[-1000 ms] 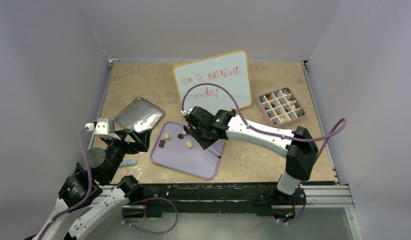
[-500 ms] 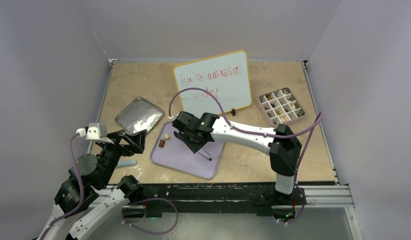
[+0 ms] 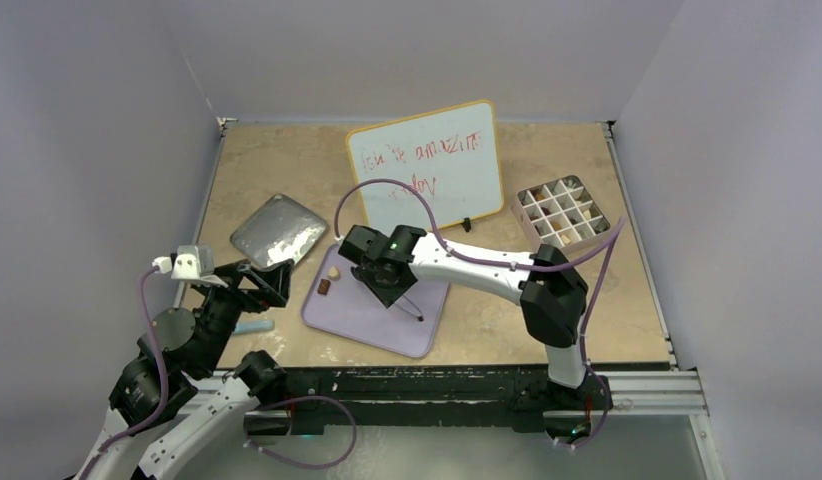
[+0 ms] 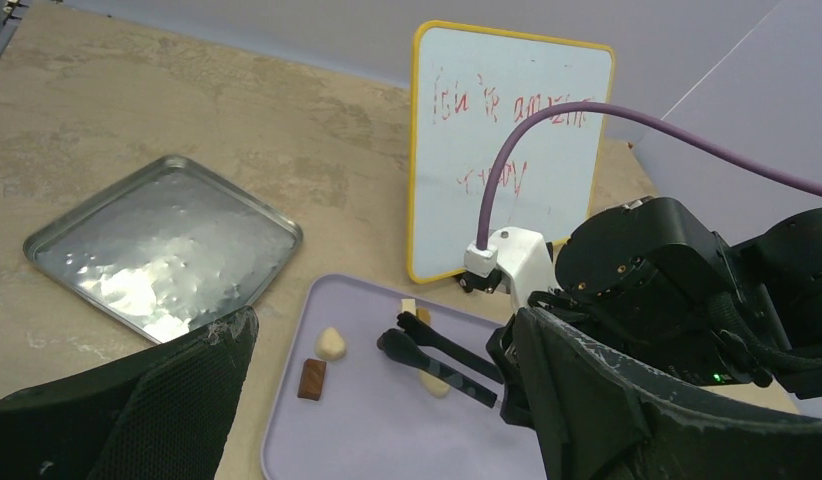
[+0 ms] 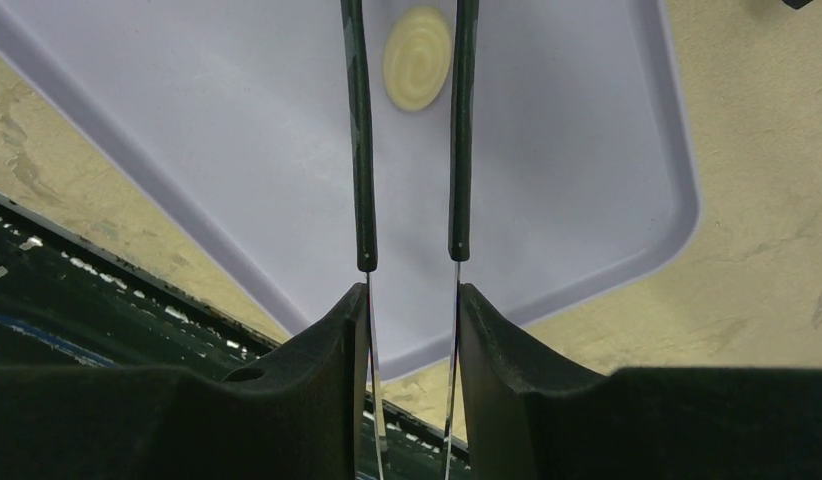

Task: Pack the chocolate
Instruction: Pick up the fake chocolate from the plate.

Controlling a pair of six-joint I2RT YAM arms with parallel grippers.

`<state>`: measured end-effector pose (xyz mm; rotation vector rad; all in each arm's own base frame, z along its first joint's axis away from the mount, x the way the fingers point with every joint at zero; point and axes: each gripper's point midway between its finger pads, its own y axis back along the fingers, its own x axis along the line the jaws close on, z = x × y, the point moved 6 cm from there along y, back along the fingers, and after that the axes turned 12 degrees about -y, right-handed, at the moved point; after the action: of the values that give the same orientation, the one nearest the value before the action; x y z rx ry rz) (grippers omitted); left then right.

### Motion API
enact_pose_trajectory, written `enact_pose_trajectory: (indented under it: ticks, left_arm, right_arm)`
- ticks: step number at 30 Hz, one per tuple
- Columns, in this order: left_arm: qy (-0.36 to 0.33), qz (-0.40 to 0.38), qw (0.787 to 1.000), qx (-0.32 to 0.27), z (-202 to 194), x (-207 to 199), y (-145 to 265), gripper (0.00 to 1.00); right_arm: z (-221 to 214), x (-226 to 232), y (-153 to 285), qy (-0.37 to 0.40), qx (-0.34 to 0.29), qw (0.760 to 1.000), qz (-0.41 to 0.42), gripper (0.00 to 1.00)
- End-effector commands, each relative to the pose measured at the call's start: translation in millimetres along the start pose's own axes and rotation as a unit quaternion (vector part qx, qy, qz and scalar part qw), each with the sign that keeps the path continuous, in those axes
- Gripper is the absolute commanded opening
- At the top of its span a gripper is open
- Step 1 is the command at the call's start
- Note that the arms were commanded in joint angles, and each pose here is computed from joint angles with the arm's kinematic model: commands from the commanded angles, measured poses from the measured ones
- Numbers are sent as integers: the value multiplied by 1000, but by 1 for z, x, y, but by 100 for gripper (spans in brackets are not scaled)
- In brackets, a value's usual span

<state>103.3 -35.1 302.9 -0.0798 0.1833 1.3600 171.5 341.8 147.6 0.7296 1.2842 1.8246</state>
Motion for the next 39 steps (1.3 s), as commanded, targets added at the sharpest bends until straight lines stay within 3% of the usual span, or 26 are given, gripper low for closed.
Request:
enact_pose_trajectory:
  ticks: [1,14,20,39]
  left_arm:
    - [13,1,1000,-18,9,-1,0,98]
    - [14,2,1000,-19,9,0,1,98]
    - [15,2,1000,-20,9,0,1,98]
    - [13,3,1000,-17,8,-1,0,98]
  right_arm:
    - [9,2,7,-5,-13,1000,-7,37]
    - [14,6,-5,9,-3,1000,-17,37]
    - [15,2,-5,12,-2,999,-30,29]
    - [9,3,28,6,-33,999,13,26]
